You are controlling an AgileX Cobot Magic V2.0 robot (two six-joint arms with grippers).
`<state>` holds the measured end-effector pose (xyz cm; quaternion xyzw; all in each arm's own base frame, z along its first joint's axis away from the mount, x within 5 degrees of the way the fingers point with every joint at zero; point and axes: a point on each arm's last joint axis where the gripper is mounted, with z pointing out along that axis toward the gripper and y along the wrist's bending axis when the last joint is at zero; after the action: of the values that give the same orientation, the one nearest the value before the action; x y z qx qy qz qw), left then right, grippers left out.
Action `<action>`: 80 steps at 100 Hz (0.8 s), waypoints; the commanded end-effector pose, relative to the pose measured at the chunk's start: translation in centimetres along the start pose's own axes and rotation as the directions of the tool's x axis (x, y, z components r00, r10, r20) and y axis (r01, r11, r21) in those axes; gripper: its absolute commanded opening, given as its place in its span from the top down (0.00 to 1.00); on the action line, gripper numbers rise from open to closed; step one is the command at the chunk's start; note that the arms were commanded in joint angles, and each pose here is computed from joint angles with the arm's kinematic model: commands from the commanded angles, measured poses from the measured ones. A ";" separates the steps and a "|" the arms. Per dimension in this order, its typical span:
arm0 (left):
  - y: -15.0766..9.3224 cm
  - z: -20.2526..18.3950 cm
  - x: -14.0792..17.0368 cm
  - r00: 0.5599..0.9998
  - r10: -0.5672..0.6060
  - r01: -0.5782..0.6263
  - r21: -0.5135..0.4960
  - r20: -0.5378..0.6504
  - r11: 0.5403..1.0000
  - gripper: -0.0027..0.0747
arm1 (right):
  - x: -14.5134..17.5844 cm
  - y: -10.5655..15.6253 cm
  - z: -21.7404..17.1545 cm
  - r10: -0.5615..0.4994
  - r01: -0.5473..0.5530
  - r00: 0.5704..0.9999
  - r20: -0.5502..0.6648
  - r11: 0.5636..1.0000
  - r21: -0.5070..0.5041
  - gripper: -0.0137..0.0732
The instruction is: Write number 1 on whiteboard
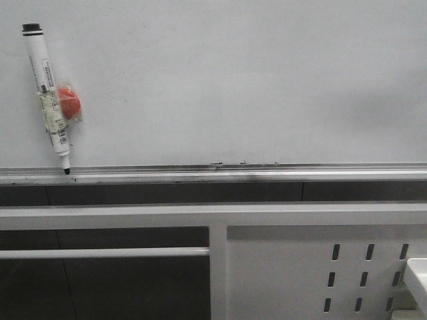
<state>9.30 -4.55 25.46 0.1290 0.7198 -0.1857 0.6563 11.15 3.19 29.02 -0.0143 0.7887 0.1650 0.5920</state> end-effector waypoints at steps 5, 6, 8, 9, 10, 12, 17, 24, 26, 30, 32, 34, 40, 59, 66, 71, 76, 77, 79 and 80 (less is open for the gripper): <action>-0.6 1.3 -0.3 0.992 0.016 -0.022 0.047 0.122 0.999 0.43 | -2.0 0.6 -0.2 -0.023 0.027 0.992 0.123 0.999 -0.032 0.92; -0.6 1.4 -0.2 0.992 0.016 -0.023 0.049 0.122 0.999 0.43 | -2.0 0.6 -0.2 -0.023 0.027 0.992 0.126 0.999 -0.032 0.92; -0.7 1.6 0.1 0.993 0.017 -0.024 0.055 0.120 0.998 0.43 | -2.0 0.6 -0.2 -0.023 0.027 0.991 0.129 0.999 -0.032 0.92; -0.7 1.6 0.2 0.993 0.018 -0.025 0.057 0.116 0.998 0.43 | -2.0 0.6 -0.2 -0.023 0.027 0.991 0.128 0.999 -0.032 0.92; -0.8 1.8 0.3 0.993 0.019 -0.026 0.061 0.118 0.998 0.43 | -2.0 0.6 -0.2 -0.023 0.027 0.991 0.130 0.999 -0.032 0.92; -0.8 1.9 0.7 0.993 0.020 -0.028 0.066 0.114 0.997 0.43 | -2.0 0.6 -0.2 -0.023 0.027 0.991 0.130 0.999 -0.032 0.92; -1.0 2.4 1.3 0.994 0.025 -0.033 0.078 0.110 0.996 0.43 | -2.1 0.6 -0.2 -0.023 0.027 0.991 0.131 0.999 -0.033 0.92; -1.2 3.0 1.9 0.994 0.023 -0.032 0.082 0.106 0.996 0.43 | -2.1 0.6 -0.2 -0.023 0.028 0.991 0.133 0.999 -0.033 0.92; -1.2 3.2 2.2 0.995 0.023 -0.031 0.080 0.099 0.996 0.43 | -2.1 0.6 -0.2 -0.023 0.028 0.991 0.133 0.999 -0.033 0.92; -1.2 3.7 2.7 0.998 0.016 -0.021 0.072 0.069 0.997 0.43 | -2.1 0.6 -0.2 -0.023 0.028 0.991 0.133 0.999 -0.033 0.92; -1.2 4.0 3.0 0.999 0.006 -0.010 0.064 0.052 0.998 0.43 | -2.1 0.6 -0.2 -0.023 0.028 0.991 0.133 0.999 -0.033 0.92; -1.1 4.2 3.2 0.999 -0.006 0.003 0.055 0.043 0.998 0.43 | -2.1 0.6 -0.2 -0.023 0.028 0.991 0.133 0.999 -0.033 0.92; -1.0 5.1 3.9 1.000 -0.012 0.011 0.030 0.012 0.999 0.43 | -2.2 0.7 -0.2 -0.023 0.028 0.990 0.138 0.999 -0.033 0.92; -1.3 7.7 5.4 0.996 -0.035 0.032 0.037 0.078 0.999 0.43 | -2.5 0.7 -0.3 -0.021 0.028 0.984 0.175 0.999 -0.033 0.92; -1.4 8.4 5.9 0.989 -0.088 0.083 0.046 0.119 0.995 0.43 | -2.6 0.7 -0.3 -0.021 0.028 0.983 0.183 0.999 -0.033 0.92; -1.4 8.8 6.4 0.985 -0.089 0.083 0.049 0.146 0.995 0.43 | -2.6 0.7 -0.3 -0.021 0.028 0.982 0.189 0.999 -0.033 0.92; -1.4 9.2 7.1 0.988 -0.078 0.073 0.047 0.132 0.996 0.43 | -2.7 0.7 -0.3 -0.021 0.028 0.981 0.193 0.999 -0.034 0.92; -1.4 9.4 7.2 0.989 -0.077 0.072 0.044 0.126 0.996 0.43 | -2.7 0.7 -0.3 -0.021 0.028 0.981 0.193 0.999 -0.034 0.92; -1.4 9.7 7.6 0.991 -0.074 0.071 0.037 0.107 0.997 0.43 | -2.7 0.7 -0.3 -0.020 0.028 0.980 0.198 0.999 -0.034 0.92; -1.4 9.8 7.7 0.992 -0.073 0.070 0.036 0.102 0.997 0.43 | -2.7 0.7 -0.3 -0.020 0.028 0.980 0.198 0.999 -0.034 0.92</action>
<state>15.75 -9.74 15.87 0.1215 0.7554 -0.1974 0.6129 11.26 3.36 29.76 -0.0196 0.7638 0.1731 0.6215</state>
